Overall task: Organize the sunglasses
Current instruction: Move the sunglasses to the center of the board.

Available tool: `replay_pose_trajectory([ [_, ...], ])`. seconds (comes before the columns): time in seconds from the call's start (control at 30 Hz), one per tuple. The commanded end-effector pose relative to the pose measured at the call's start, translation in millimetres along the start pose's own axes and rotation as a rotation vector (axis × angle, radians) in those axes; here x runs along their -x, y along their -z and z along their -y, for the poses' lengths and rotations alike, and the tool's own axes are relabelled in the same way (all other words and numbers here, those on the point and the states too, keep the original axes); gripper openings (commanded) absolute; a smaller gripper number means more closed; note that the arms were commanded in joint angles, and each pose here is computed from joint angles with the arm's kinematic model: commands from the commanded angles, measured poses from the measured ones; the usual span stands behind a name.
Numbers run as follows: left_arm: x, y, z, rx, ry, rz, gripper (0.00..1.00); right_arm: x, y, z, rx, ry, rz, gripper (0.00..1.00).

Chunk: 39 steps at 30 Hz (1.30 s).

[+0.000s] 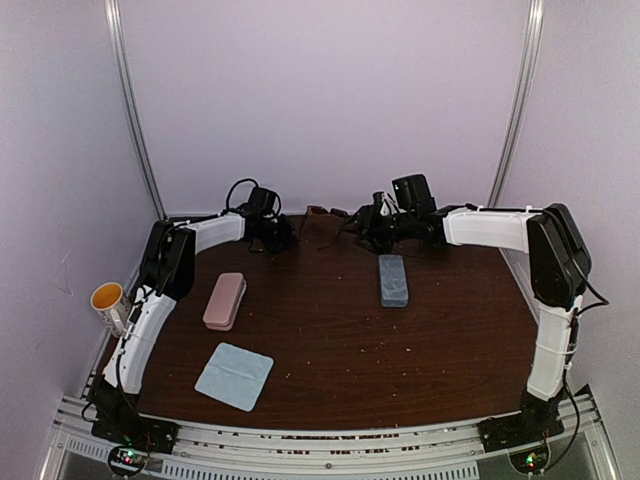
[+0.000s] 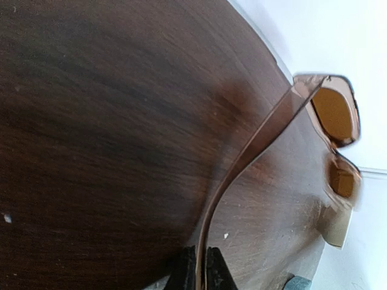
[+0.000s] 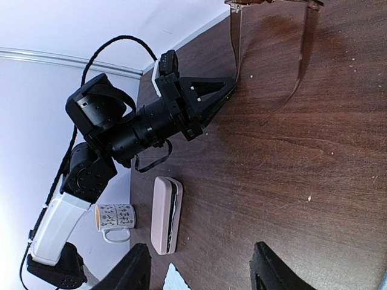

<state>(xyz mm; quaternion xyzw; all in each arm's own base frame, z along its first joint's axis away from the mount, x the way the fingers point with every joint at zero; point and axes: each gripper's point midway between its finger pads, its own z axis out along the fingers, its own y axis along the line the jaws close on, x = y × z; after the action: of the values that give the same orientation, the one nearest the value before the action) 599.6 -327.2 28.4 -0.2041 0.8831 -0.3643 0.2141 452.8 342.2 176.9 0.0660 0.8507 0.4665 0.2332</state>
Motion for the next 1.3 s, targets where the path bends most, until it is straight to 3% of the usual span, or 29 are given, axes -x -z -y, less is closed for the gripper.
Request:
replay_pose_trajectory([
  [0.0, -9.2, -7.2, -12.3, 0.006, 0.004, -0.040, 0.04, 11.4, 11.0, -20.6, 0.036, 0.026, 0.022, 0.57],
  [0.17, -15.6, 2.1, -15.7, 0.008, -0.010, -0.047, 0.01, 11.4, 12.2, -19.8, 0.026, 0.039, 0.023, 0.57],
  [0.43, -37.7, 33.6, -20.2, 0.085, -0.171, -0.052, 0.00, 11.7, 19.0, -18.0, 0.003, 0.064, 0.030, 0.57],
  [0.9, -129.9, 88.6, -35.7, 0.299, -0.525, -0.105, 0.00, 21.3, 38.9, -5.6, -0.105, 0.137, 0.067, 0.57],
  [1.27, -155.0, 142.8, -66.5, 0.469, -0.624, -0.082, 0.00, 12.6, 51.4, 16.9, -0.216, 0.192, 0.051, 0.57],
])
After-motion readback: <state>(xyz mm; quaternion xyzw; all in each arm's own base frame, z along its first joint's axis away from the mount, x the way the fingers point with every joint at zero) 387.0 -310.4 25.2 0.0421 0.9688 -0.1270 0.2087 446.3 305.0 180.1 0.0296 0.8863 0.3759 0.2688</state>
